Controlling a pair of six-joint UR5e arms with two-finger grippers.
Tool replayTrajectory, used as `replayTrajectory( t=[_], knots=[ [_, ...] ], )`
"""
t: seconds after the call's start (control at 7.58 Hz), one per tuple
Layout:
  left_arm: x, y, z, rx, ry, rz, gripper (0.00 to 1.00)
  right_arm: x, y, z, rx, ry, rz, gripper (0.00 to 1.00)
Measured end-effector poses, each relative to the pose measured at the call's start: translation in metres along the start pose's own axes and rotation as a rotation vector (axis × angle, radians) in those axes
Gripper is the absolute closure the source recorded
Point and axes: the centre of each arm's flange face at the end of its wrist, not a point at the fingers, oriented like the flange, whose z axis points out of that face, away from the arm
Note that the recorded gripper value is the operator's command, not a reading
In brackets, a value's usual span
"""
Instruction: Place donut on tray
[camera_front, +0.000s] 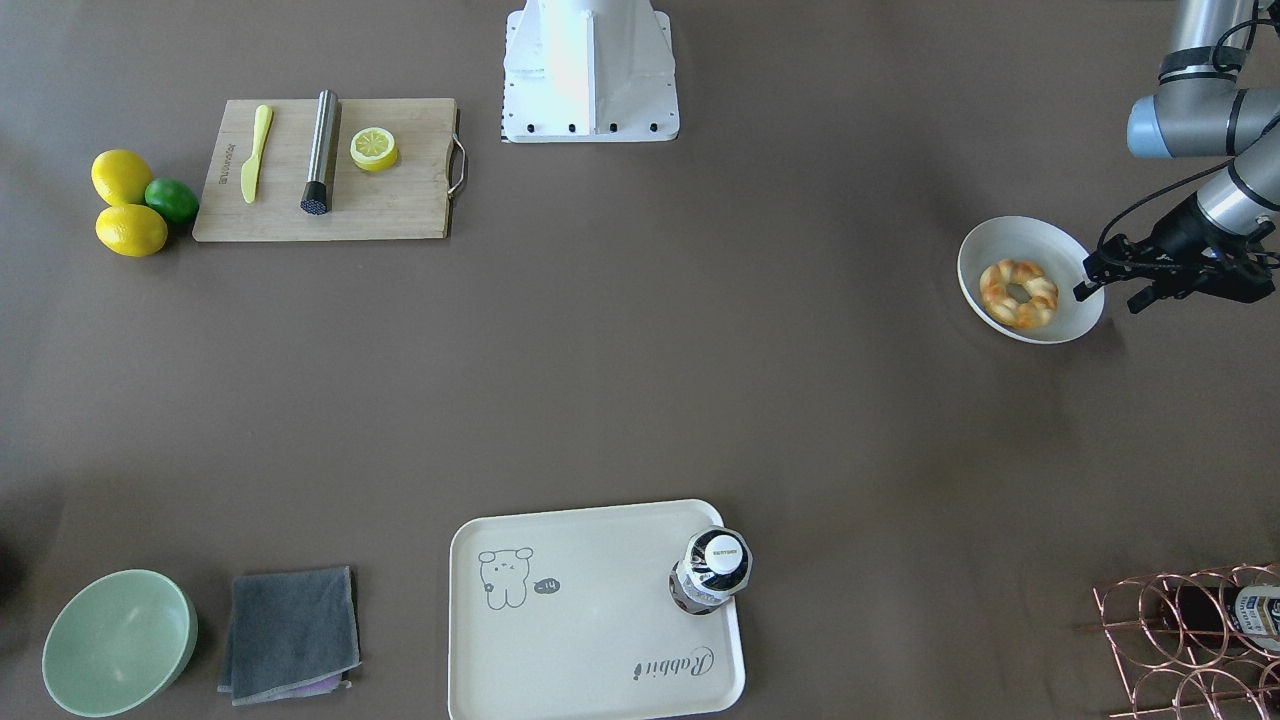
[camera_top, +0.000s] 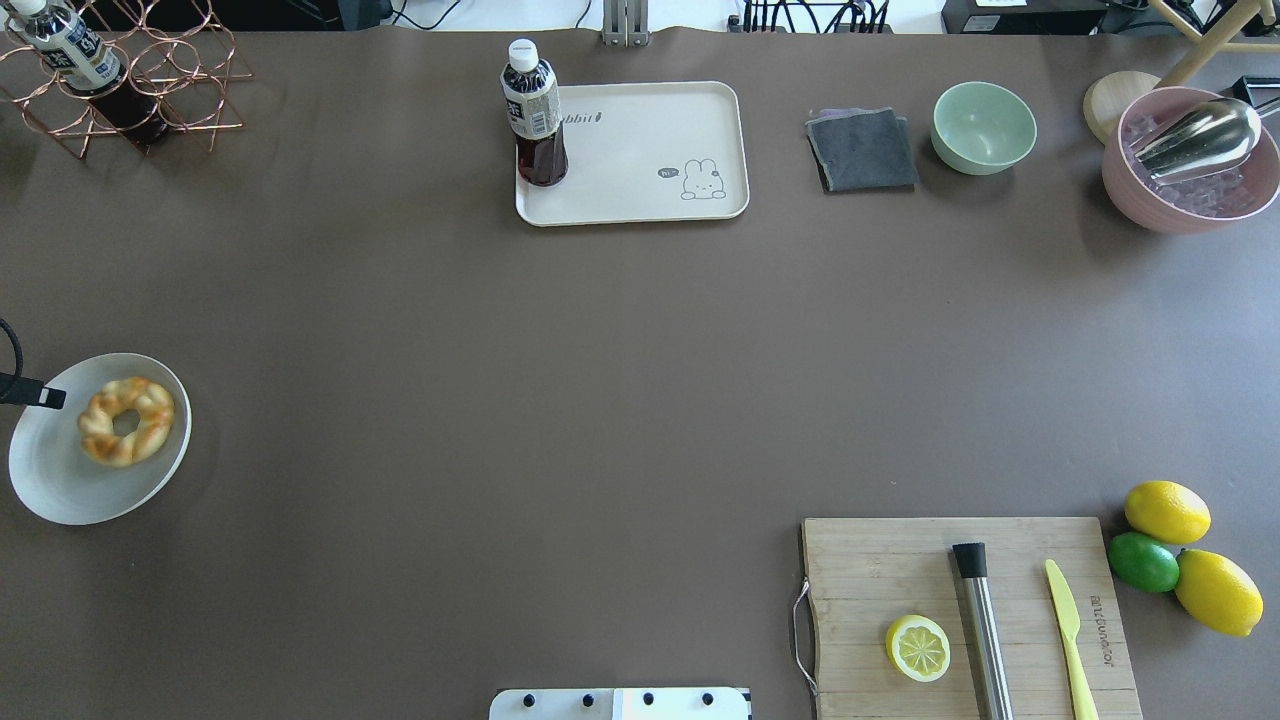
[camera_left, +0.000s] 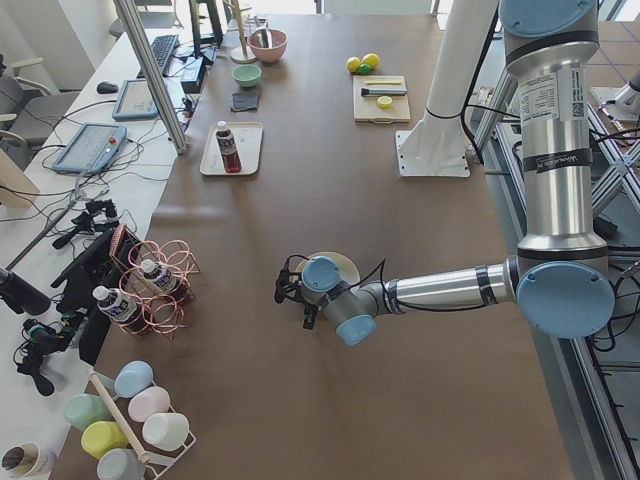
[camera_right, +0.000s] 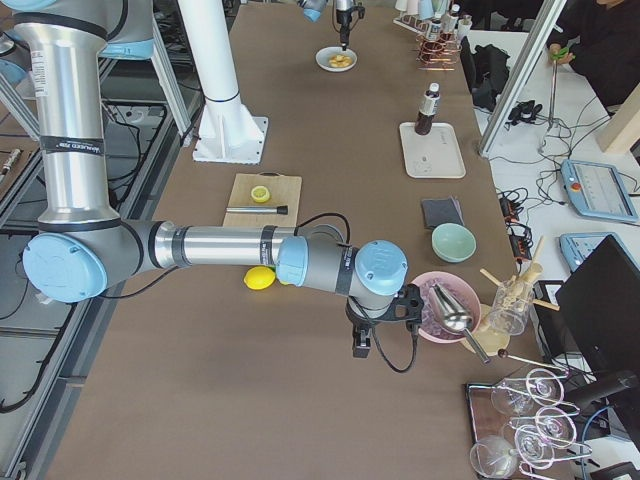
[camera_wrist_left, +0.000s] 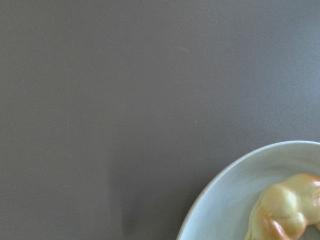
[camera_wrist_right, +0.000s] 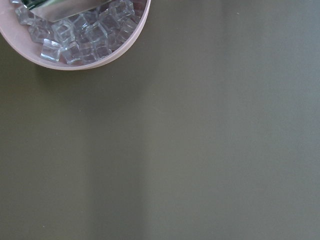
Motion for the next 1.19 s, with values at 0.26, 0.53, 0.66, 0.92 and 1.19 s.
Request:
replayTrajectory(
  t=[0.26,0.53,0.66,0.92,1.19],
  knots=[
    [0.002,-0.003,0.001,0.001,0.002,0.001,0.55,0.0,-0.003,-0.001,0.001,0.001,0.0,0.0],
    [0.006,-0.004,0.006,-0.005,0.004,0.007,0.58,0.0,-0.004,0.0,-0.002,0.001,0.001,0.0],
    [0.009,-0.004,0.009,-0.012,0.006,0.012,0.81,0.0,-0.004,0.0,-0.002,0.002,0.0,0.0],
    [0.012,-0.004,0.012,-0.017,0.011,0.018,1.0,0.0,-0.005,0.001,-0.003,0.003,0.0,0.0],
    [0.016,-0.005,0.01,-0.023,0.026,0.021,1.0,-0.001,-0.007,0.001,-0.003,0.004,-0.001,0.0]
  ],
)
